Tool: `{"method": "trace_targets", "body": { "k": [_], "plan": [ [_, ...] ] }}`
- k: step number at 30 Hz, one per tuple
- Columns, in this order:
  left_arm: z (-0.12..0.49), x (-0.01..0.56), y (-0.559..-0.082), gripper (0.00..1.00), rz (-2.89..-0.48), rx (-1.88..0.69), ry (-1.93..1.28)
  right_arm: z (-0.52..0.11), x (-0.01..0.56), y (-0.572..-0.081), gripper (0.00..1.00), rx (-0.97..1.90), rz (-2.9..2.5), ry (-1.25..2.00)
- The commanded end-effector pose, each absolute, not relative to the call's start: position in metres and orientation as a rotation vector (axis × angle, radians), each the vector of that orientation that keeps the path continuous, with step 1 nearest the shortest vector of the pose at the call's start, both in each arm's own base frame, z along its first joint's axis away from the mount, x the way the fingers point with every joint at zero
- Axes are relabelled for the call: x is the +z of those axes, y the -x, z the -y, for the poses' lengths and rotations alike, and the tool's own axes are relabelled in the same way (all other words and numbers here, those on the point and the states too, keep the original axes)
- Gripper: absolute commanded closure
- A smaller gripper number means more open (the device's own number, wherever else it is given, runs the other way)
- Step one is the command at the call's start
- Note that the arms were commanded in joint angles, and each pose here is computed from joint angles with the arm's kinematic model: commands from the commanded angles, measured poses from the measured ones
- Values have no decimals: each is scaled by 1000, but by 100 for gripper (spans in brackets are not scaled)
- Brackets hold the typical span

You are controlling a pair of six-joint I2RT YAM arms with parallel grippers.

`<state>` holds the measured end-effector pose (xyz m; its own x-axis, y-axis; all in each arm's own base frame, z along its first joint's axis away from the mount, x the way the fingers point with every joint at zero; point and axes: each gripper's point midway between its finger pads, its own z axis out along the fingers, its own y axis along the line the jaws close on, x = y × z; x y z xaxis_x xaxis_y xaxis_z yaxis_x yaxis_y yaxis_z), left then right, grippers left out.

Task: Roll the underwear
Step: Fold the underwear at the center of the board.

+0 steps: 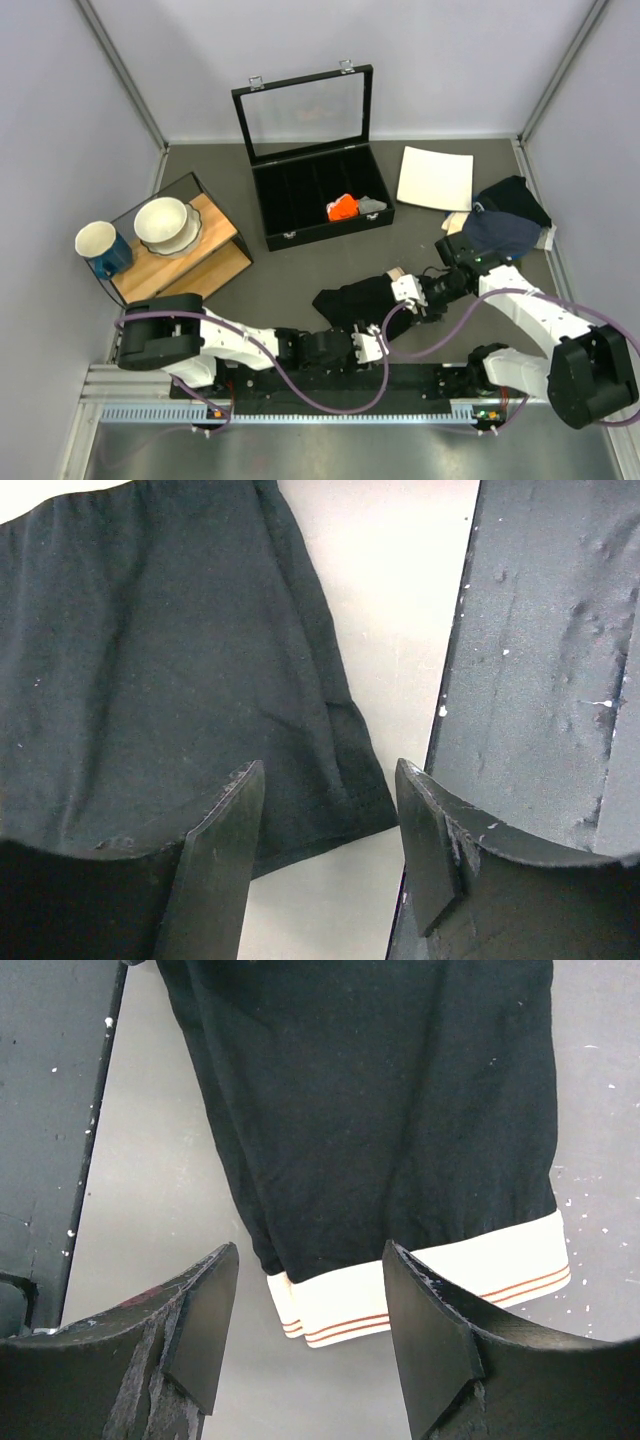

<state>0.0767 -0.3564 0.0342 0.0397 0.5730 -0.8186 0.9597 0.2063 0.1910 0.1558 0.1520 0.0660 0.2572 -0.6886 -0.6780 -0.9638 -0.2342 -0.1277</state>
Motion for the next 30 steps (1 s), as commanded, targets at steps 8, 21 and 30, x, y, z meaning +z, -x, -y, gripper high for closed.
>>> {"method": "trace_targets", "body": {
  "k": [8, 21, 30],
  "plan": [
    [362, 38, -79, 42, -1629, -548, -1425, -142, 41, -154, 40, 689, -1485, 2100],
    [363, 27, -72, 38, -1626, -530, -1468, -124, 18, -163, 45, 562, -1506, 2225],
    [360, 18, -71, 39, -1650, -501, -1485, -118, 2, -152, 58, 523, -1485, 2345]
  ]
}}
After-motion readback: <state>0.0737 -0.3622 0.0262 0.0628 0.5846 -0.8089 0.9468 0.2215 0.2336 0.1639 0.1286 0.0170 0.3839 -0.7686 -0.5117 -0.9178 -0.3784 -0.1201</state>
